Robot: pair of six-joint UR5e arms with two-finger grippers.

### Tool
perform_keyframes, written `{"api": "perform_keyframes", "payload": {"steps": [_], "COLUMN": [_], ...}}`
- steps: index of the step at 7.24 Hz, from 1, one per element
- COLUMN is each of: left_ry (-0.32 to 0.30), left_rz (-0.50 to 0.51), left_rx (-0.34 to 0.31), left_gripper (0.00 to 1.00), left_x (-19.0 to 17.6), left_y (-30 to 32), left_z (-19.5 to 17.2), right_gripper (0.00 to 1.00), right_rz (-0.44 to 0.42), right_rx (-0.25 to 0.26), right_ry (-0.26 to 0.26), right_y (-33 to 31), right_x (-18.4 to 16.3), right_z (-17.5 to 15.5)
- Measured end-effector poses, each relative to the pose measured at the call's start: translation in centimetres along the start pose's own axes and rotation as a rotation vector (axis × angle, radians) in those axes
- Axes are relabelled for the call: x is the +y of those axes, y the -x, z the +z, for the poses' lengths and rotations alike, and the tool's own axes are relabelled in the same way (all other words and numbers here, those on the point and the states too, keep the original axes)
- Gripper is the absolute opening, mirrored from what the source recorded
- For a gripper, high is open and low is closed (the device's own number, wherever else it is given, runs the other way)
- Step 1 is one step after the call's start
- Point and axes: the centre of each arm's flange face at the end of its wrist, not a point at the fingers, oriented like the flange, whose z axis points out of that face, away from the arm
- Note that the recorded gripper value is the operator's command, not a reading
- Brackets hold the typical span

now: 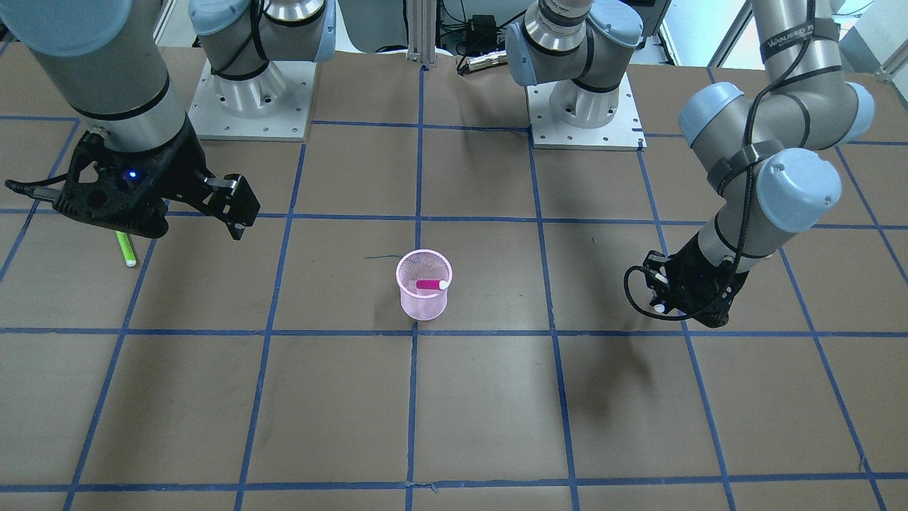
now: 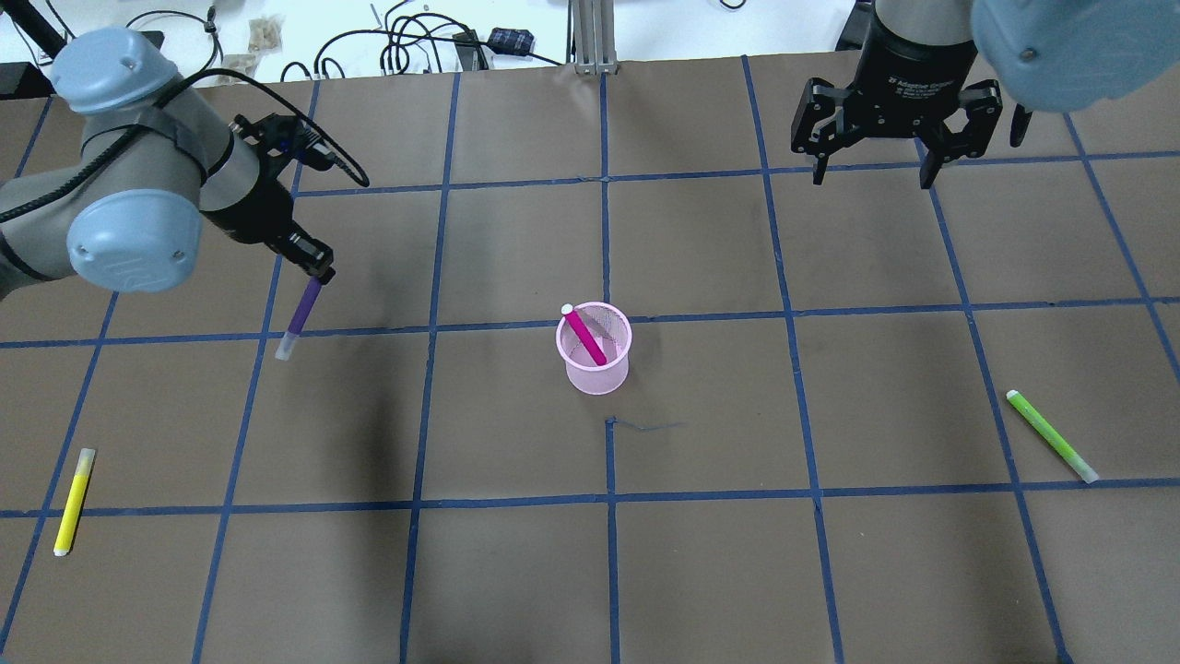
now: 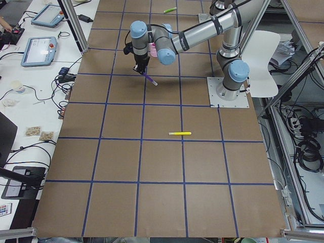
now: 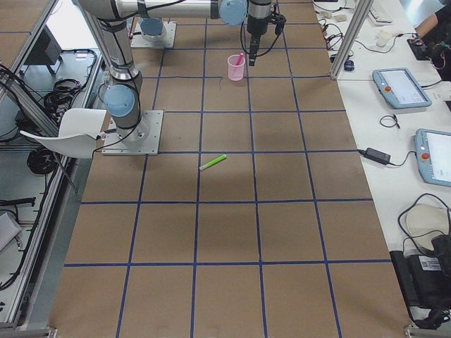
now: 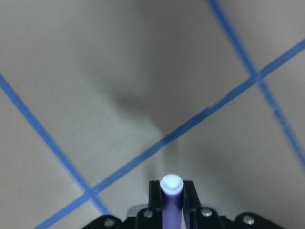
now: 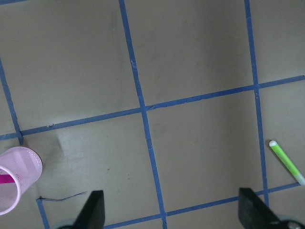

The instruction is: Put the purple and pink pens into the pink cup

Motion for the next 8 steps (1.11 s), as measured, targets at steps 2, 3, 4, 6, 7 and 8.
{"api": "perform_keyframes", "payload": {"steps": [2, 3, 4, 6, 7, 8], "left_ry": [-0.131, -0.202, -0.284, -0.409, -0.415, -0.404], "left_rz": [-0.006, -0.021, -0.055, -0.161, -0.197, -0.205], "left_rx": [-0.045, -0.05, -0.031, 0.075, 0.111, 0.128], "left_gripper": [0.0, 0.0, 0.0, 0.0, 0.0, 0.0], "left_x": [-4.5, -6.1, -7.8, -9.8, -10.0, -9.9], "left_y": [-9.0, -12.8, -15.9, -19.8, -21.1, -22.4], "left_z": [-3.4, -4.0, -4.1, -3.7, -3.2, -2.7], "right_gripper": [1.0, 1.0, 1.0, 1.0, 1.0, 1.0], "right_rz": [-0.032, -0.039, -0.045, -0.048, -0.049, -0.049], "right_rx": [-0.014, -0.04, -0.06, -0.071, -0.072, -0.073], "right_ry": [-0.001, 0.003, 0.009, 0.017, 0.017, 0.017], "right_y": [0.0, 0.3, 0.6, 0.8, 0.8, 0.9], "right_x": [0.4, 0.6, 0.7, 0.9, 1.0, 1.1], "right_z": [-0.2, -0.3, -0.1, 0.1, 0.1, 0.1]}}
